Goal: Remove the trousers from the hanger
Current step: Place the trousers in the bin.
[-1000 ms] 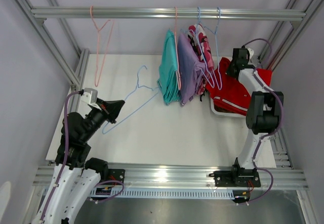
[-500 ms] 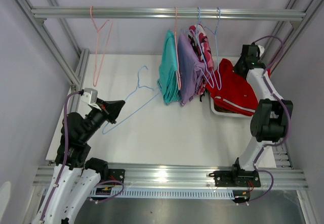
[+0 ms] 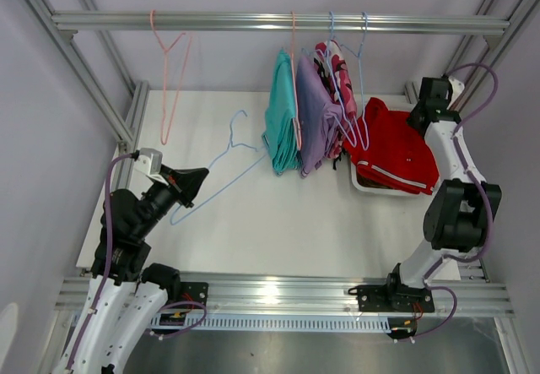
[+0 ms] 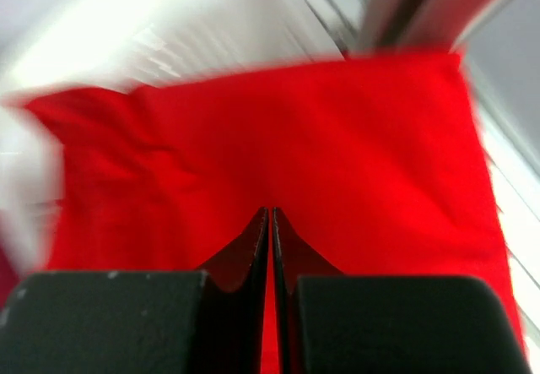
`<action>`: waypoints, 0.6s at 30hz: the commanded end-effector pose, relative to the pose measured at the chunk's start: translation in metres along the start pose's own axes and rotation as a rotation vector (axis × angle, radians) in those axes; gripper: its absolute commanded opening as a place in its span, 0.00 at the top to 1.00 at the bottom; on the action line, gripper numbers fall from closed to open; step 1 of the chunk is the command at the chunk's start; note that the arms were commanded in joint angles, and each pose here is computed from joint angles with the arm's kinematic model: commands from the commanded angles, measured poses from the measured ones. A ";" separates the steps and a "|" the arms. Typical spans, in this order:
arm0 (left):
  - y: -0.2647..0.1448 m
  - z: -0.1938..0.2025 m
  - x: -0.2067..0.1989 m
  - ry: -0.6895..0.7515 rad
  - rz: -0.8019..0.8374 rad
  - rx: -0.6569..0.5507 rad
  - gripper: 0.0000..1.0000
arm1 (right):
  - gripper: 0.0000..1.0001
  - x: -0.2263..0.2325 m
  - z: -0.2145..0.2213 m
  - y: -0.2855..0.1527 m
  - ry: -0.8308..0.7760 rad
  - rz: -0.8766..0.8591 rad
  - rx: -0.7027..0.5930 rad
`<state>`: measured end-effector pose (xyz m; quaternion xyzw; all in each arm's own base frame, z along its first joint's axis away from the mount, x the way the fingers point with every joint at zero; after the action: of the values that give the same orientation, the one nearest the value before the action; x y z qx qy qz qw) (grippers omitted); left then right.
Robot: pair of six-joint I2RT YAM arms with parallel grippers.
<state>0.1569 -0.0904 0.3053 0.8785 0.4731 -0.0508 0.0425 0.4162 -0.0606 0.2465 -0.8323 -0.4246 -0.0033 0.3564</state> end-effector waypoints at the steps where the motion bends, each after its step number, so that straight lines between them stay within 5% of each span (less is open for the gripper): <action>1: -0.004 -0.023 -0.005 0.021 0.013 -0.079 0.99 | 0.94 -0.027 0.037 0.035 0.002 0.117 0.119; 8: -0.002 -0.022 -0.005 0.018 0.019 -0.074 0.99 | 0.96 -0.052 0.078 0.063 0.002 0.213 0.245; 18: -0.002 -0.021 -0.005 0.015 0.017 -0.069 0.99 | 0.91 -0.016 0.018 -0.011 0.032 0.057 0.110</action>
<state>0.1569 -0.0905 0.3052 0.8787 0.4728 -0.0511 0.0425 0.4035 -0.0661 0.1830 -0.8226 -0.3686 0.0460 0.4304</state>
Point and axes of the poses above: each gripper's point midway between its finger pads, its own y axis out along the fingers, its own x axis along the line the jaws close on, z = x × y, the point moved 7 cm from there along -y, back along the fingers, and after that the axes turned 12 degrees about y, right-handed, at the moved point
